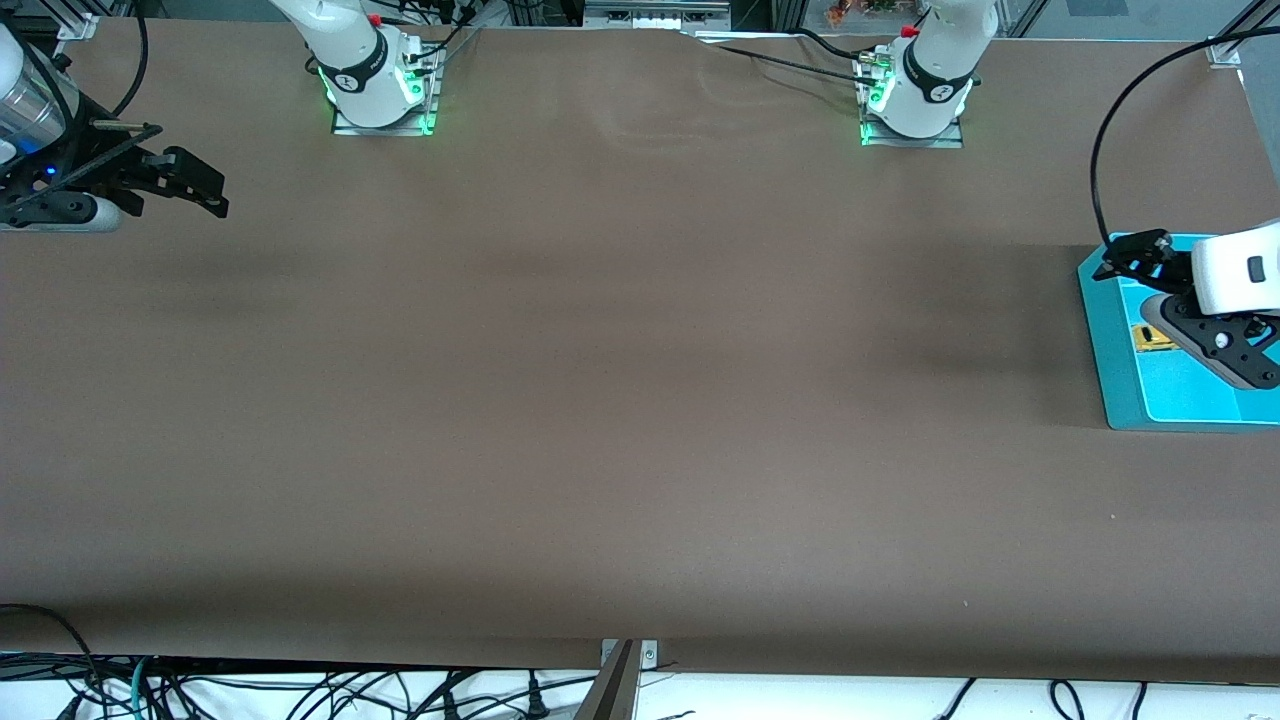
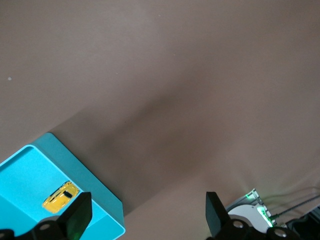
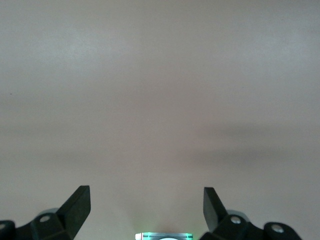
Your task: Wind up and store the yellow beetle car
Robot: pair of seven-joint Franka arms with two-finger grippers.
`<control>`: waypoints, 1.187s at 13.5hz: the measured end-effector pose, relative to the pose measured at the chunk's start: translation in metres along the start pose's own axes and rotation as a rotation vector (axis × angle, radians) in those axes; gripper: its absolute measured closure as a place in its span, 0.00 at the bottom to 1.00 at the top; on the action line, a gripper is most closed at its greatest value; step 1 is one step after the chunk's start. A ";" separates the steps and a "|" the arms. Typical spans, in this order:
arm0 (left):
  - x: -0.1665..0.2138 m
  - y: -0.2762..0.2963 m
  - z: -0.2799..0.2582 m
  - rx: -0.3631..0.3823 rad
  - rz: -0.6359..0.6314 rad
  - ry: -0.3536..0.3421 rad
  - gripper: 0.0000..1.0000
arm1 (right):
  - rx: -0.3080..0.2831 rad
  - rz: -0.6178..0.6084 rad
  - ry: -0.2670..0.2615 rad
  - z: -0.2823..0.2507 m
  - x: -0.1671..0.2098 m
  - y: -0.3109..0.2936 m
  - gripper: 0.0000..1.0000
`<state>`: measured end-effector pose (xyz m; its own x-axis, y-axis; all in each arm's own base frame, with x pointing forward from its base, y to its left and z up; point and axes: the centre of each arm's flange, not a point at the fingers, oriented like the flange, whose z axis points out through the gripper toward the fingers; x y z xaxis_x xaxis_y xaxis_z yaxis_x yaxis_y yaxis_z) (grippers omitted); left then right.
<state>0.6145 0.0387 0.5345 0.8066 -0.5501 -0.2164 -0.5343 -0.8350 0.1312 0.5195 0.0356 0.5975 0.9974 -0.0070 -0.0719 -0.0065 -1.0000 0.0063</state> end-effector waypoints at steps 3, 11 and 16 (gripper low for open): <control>0.005 0.018 -0.015 0.093 -0.222 0.142 0.00 | 0.000 0.000 0.000 0.000 0.000 0.000 0.00; -0.031 0.078 -0.005 0.113 -0.467 0.262 0.00 | 0.000 0.001 0.000 0.000 0.000 0.000 0.00; -0.028 0.083 -0.011 0.114 -0.478 0.275 0.00 | 0.000 0.001 0.000 0.000 0.000 0.000 0.00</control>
<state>0.5508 -0.0152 0.5623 0.9937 -0.1060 0.0358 -0.1050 -0.9941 -0.0285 0.5196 0.0354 0.5974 0.9973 -0.0076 -0.0724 -0.0072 -1.0000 0.0063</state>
